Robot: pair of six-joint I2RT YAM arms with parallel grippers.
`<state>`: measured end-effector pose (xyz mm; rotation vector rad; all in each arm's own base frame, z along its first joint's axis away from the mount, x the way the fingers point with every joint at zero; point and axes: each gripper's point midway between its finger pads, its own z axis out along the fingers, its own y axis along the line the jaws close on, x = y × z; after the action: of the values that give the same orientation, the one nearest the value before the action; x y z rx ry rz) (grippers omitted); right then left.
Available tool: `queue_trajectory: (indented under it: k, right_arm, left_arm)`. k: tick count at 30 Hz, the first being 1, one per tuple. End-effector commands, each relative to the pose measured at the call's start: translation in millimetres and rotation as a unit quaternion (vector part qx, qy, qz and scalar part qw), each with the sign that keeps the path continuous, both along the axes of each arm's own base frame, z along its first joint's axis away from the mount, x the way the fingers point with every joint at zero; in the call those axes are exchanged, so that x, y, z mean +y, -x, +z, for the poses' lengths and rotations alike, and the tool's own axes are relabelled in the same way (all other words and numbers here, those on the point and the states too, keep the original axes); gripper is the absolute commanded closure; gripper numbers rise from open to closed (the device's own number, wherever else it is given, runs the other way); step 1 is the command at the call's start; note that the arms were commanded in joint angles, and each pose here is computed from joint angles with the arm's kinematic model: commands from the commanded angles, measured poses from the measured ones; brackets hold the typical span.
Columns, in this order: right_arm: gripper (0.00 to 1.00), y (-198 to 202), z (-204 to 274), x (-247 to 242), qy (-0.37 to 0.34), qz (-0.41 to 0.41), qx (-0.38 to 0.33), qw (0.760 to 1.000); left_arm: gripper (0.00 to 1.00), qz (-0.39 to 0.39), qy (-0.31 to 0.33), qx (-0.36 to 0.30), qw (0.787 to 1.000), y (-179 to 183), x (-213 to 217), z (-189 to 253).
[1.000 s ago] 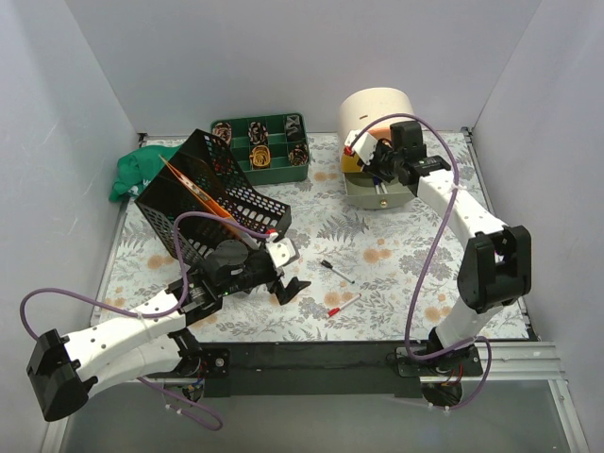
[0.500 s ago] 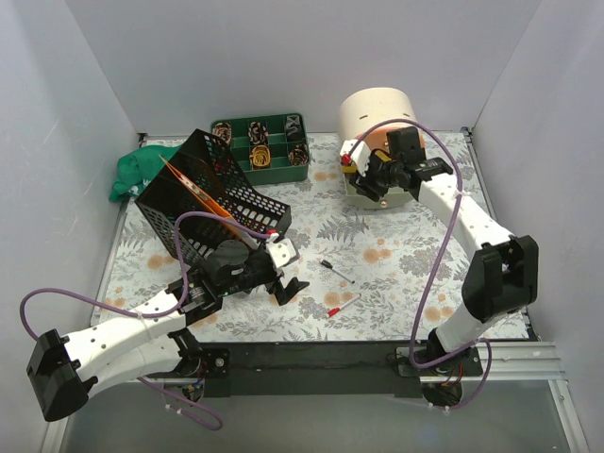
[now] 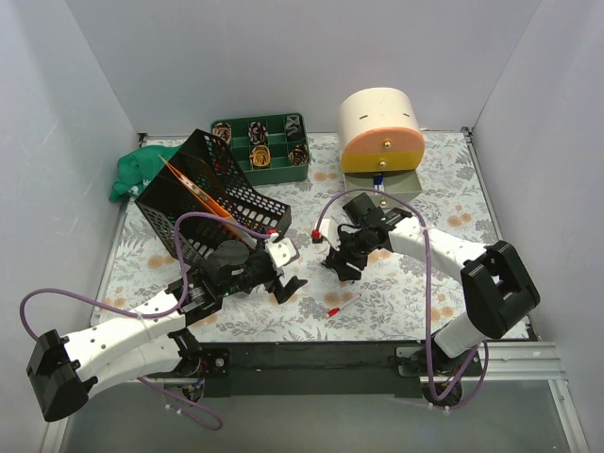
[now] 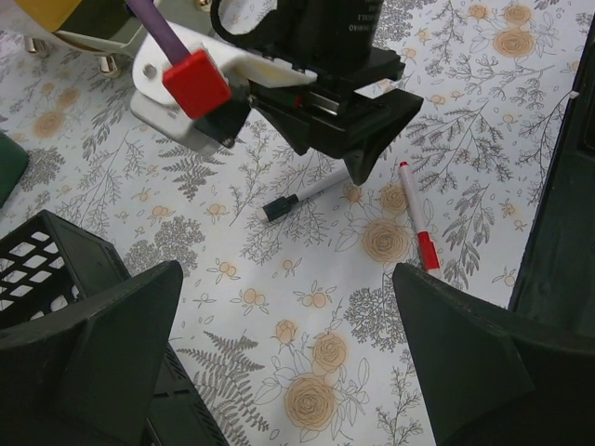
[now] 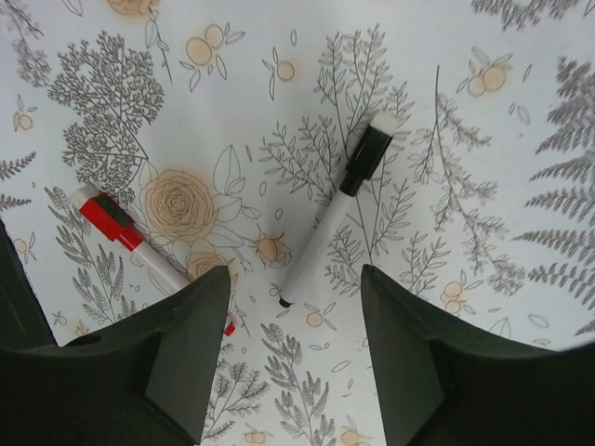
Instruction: Organize the desk
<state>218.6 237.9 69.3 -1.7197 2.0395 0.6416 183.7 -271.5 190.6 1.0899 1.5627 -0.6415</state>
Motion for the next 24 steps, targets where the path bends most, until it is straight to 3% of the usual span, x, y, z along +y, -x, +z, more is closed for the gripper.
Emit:
queue_trajectory:
  k: [1,15,24]
  right_arm:
    - [0.32,-9.5,-9.3,-0.8,0.037,-0.050,-0.030,0.998]
    - [0.36,-19.0,-40.1,3.6,0.105,-0.082,-0.047,0.990]
    - [0.59,-20.8,-50.4,-4.3,0.138,-0.080,-0.061,0.985]
  left_arm:
    - [0.02,0.007,0.003,-0.018,1.000,-2.2,4.0,9.3]
    - [0.02,0.008,0.002,-0.022,1.000,-2.7,5.1,10.0]
    - [0.02,0.005,0.001,-0.021,1.000,-1.4,5.2,9.9]
